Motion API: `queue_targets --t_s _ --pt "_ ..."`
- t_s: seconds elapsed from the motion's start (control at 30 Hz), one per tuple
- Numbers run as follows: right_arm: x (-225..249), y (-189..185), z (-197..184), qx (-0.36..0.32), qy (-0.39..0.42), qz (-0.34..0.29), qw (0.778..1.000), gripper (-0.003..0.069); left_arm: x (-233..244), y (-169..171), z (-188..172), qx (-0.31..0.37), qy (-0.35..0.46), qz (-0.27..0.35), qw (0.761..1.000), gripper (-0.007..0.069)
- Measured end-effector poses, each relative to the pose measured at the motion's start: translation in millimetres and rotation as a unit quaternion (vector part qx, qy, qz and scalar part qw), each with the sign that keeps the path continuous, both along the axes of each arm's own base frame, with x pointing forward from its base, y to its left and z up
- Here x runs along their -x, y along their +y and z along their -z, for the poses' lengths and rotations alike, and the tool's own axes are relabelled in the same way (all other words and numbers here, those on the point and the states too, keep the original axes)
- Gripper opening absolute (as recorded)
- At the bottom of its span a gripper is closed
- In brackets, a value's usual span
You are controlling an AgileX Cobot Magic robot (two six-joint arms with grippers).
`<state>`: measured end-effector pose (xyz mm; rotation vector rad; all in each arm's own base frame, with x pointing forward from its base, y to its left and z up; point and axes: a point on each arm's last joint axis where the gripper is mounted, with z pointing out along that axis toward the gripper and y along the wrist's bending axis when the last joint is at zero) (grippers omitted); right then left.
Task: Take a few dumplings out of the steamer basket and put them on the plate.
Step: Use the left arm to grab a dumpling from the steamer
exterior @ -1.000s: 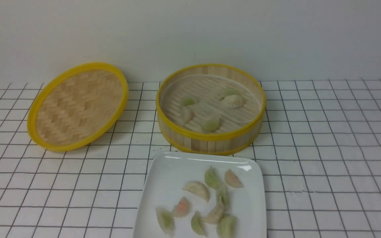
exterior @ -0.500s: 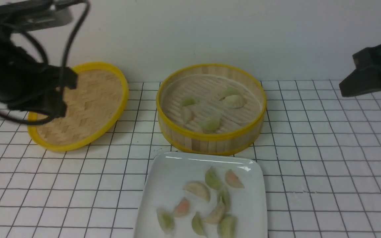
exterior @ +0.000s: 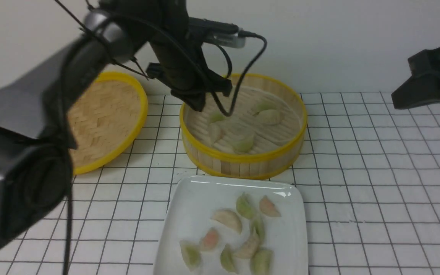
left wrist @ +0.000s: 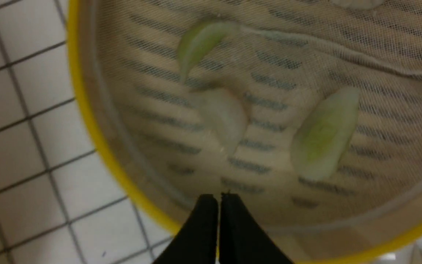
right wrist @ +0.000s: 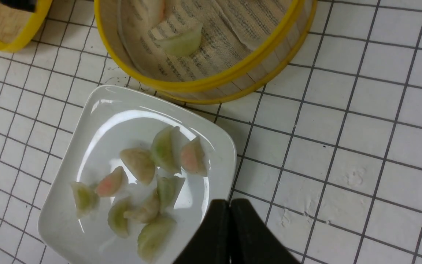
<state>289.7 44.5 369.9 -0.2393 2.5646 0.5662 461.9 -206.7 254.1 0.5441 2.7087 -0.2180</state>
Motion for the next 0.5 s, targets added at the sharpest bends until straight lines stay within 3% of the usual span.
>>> queue_targets --t_s 0.27,0.37,0.5 --pt "0.0 -0.1 0.1 0.001 0.0 0.0 1.0 -0.001 -15.3 -14.9 40.3 -0.006 0.016 0.0 1.0 0.0" --pt "0.0 -0.1 0.1 0.001 0.0 0.0 1.0 -0.001 -17.5 -15.1 48.4 -0.012 0.02 0.0 1.0 0.006" --pt "0.0 -0.2 0.1 0.001 0.0 0.0 1.0 -0.001 -20.7 -15.4 61.0 -0.02 0.022 0.0 1.0 0.0213"
